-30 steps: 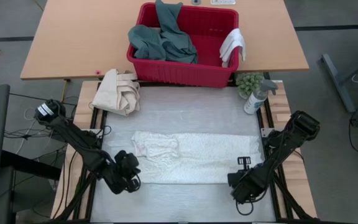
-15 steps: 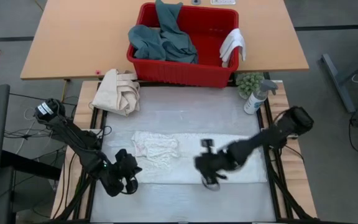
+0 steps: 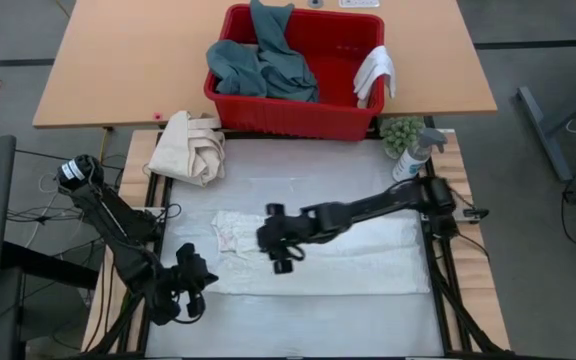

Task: Fold Laundry from Bin
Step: Fold the white shirt

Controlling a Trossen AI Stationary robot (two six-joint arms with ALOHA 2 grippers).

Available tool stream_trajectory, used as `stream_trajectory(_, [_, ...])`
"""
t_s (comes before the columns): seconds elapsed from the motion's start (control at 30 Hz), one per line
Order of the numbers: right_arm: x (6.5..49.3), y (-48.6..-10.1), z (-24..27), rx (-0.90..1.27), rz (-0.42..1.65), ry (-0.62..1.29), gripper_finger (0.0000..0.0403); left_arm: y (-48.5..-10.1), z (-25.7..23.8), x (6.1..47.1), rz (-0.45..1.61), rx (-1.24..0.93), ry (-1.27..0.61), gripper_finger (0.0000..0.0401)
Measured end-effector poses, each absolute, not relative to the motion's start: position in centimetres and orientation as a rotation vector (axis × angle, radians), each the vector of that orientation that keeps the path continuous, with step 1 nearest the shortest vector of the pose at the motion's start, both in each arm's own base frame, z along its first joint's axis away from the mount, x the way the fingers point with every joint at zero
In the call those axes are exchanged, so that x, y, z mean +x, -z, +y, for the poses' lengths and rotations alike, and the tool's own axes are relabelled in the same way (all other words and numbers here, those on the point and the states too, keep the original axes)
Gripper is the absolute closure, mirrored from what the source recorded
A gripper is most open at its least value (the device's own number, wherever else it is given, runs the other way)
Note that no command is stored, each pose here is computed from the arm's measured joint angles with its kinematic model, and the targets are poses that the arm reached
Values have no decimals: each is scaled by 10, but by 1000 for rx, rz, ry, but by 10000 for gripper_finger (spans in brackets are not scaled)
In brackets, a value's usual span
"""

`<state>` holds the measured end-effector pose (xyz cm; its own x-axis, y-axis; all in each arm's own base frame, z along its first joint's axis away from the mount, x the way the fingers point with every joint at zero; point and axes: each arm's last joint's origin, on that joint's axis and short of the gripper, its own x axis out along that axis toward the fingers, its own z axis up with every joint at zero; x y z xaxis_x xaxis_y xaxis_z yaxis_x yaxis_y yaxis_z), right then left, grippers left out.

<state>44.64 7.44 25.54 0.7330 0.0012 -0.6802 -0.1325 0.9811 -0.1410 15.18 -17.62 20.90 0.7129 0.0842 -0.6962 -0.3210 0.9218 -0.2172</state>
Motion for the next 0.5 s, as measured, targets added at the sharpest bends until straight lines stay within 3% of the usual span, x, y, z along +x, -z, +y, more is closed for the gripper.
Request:
stream_trajectory(0.27, [495, -232, 75, -419, 854, -168, 178, -208, -174, 151, 713, -375, -291, 385])
stream_trajectory(0.5, [506, -213, 71, -438, 877, -192, 182, -208, -172, 151, 693, -380, -318, 383])
